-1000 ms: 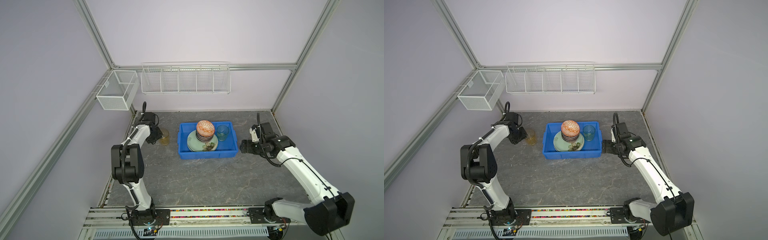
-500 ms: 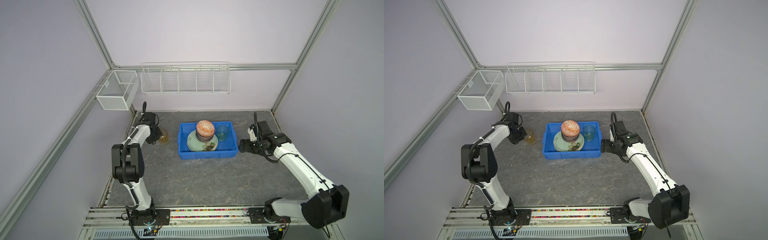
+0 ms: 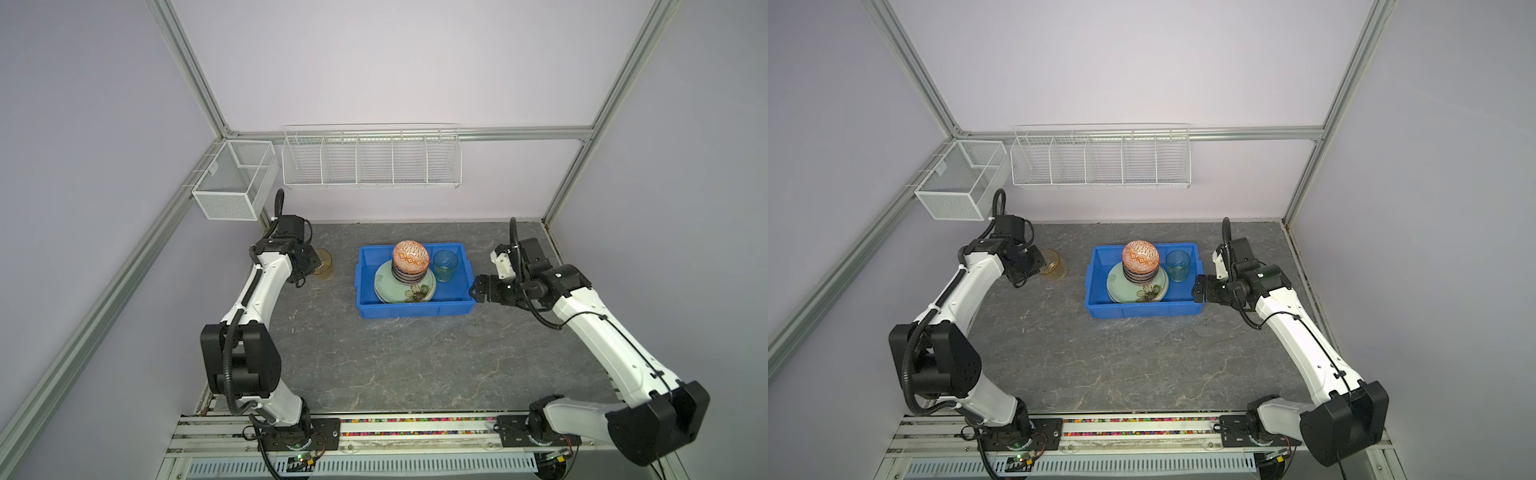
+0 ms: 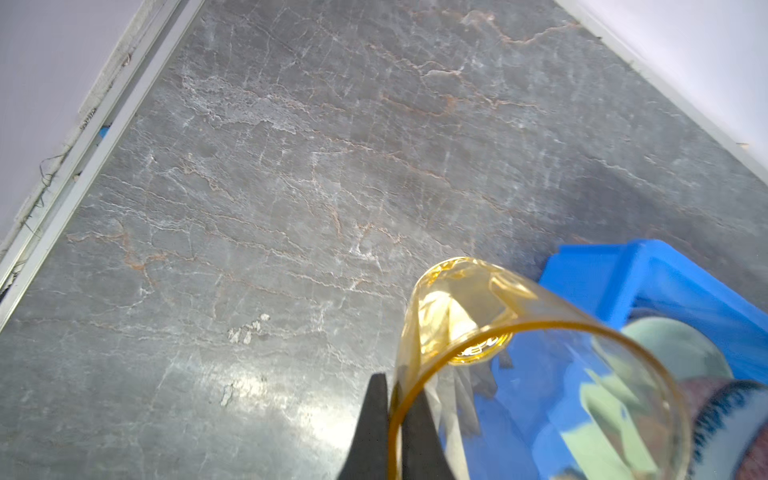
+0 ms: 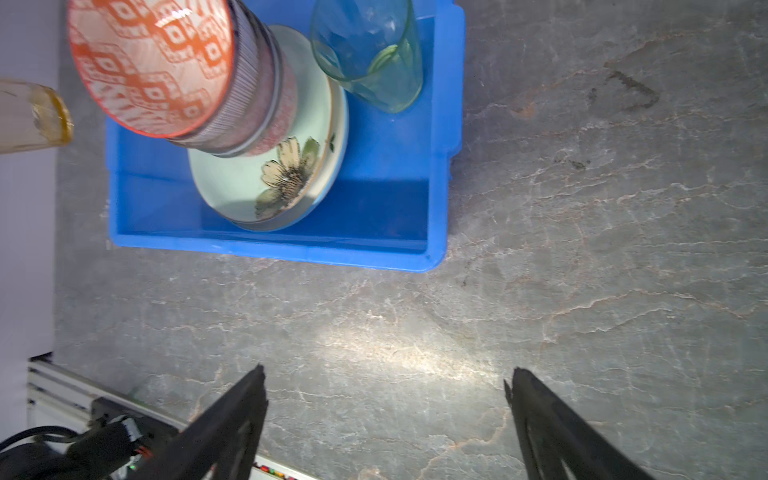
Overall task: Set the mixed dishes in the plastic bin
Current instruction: 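Lift the yellow glass cup with the left gripper toward the right gripper, then close the right gripper on the yellow cup rim beside the left gripper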
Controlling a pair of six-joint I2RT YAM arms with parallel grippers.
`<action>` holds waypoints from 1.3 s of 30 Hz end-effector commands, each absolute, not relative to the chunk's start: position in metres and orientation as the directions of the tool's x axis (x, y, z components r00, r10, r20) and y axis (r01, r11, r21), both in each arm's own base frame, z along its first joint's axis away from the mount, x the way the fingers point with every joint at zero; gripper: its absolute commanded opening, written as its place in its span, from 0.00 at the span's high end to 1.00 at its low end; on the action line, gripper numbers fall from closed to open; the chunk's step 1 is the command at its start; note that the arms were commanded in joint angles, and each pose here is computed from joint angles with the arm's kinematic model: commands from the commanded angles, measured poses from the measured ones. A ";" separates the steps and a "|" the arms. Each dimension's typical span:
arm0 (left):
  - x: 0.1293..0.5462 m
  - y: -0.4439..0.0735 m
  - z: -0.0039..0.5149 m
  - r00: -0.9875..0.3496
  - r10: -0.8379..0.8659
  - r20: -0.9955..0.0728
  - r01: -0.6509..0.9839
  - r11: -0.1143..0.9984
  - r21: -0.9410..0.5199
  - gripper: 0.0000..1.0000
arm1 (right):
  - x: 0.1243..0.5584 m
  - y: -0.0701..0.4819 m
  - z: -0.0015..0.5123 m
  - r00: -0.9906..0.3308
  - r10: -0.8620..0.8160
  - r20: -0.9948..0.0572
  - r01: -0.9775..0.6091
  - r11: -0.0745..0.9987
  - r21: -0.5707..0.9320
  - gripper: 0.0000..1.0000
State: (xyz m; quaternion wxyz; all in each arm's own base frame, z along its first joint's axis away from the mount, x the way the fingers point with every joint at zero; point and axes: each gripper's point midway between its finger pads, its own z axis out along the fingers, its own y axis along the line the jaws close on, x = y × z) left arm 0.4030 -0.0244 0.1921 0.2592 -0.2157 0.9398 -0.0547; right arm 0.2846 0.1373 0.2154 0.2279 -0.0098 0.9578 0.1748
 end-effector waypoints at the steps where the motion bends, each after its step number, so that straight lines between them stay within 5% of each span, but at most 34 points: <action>1: 0.382 -0.058 0.226 -0.814 -0.347 -0.466 -0.271 0.936 -0.223 1.00 | 0.277 0.156 0.239 -0.880 0.056 -0.472 -0.152 0.909 0.389 0.10; 8: 0.348 -0.141 0.260 -0.845 -0.211 -0.492 -0.068 0.954 -0.293 1.00 | 0.270 0.191 0.264 -0.852 -0.005 -0.524 -0.244 0.888 0.389 0.15; 21: 0.309 -0.241 0.247 -0.880 -0.085 -0.466 0.072 0.949 -0.308 1.00 | 0.269 0.250 0.287 -0.810 -0.142 -0.569 -0.351 0.895 0.275 0.23; 39: 0.297 -0.264 0.232 -0.899 -0.039 -0.436 0.098 0.953 -0.288 1.00 | 0.300 0.295 0.266 -0.820 -0.221 -0.528 -0.349 0.925 0.154 0.38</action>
